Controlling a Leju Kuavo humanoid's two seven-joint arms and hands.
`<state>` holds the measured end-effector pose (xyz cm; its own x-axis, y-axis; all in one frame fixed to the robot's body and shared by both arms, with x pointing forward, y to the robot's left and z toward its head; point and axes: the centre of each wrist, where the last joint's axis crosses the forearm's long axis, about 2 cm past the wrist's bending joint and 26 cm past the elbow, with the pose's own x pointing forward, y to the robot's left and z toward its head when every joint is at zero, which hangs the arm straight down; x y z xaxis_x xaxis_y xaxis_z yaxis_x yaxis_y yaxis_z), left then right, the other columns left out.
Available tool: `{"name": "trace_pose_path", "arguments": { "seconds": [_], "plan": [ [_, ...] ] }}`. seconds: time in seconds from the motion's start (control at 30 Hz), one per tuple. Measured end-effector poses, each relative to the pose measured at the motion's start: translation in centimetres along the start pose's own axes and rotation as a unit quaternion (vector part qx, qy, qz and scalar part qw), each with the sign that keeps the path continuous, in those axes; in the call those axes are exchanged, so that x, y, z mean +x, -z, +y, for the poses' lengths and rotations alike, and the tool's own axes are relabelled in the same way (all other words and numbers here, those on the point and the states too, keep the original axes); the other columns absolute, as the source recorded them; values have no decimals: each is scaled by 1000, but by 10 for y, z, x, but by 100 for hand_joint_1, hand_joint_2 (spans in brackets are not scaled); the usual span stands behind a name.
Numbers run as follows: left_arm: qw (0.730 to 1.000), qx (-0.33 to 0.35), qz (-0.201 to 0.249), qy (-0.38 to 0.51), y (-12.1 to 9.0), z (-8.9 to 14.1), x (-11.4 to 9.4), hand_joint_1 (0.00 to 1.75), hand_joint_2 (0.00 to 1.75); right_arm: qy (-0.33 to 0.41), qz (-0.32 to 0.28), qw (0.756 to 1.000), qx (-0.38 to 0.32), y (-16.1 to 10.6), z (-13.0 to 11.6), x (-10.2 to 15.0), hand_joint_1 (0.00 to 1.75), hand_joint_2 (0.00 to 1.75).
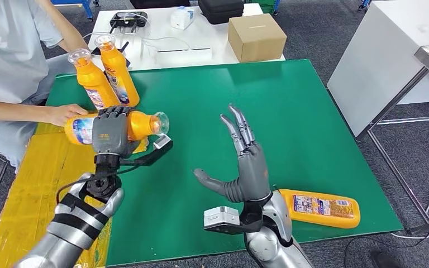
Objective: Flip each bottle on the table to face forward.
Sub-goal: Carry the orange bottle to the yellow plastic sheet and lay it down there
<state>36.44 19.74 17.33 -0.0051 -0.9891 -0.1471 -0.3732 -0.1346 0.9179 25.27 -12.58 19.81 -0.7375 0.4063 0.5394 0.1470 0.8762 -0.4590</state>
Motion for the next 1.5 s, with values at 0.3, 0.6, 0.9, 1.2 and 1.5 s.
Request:
{"name": "trace_pose_path", "arguments": {
  "seconds": [0.3, 0.6, 0.9, 1.2, 1.5],
  "plan": [
    [976, -144, 15, 162, 34, -42, -31, 175, 175, -64, -32, 995, -65, 5, -21, 7, 0, 175],
    [950, -228, 35, 211, 32, -66, -55, 175, 175, -92, -53, 985, -138, 8, -37, 13, 0, 175],
    [922, -307, 64, 226, 20, -85, -77, 88, 175, -111, -41, 987, -112, 12, -39, 10, 0, 175],
    [929, -328, 55, 159, 21, -86, -87, 0, 175, -135, -10, 990, -46, 13, -32, -2, 0, 175],
    [941, -313, 61, 112, 22, -85, -82, 0, 175, -143, 3, 990, -19, 8, -29, -9, 0, 175]
  ]
}}
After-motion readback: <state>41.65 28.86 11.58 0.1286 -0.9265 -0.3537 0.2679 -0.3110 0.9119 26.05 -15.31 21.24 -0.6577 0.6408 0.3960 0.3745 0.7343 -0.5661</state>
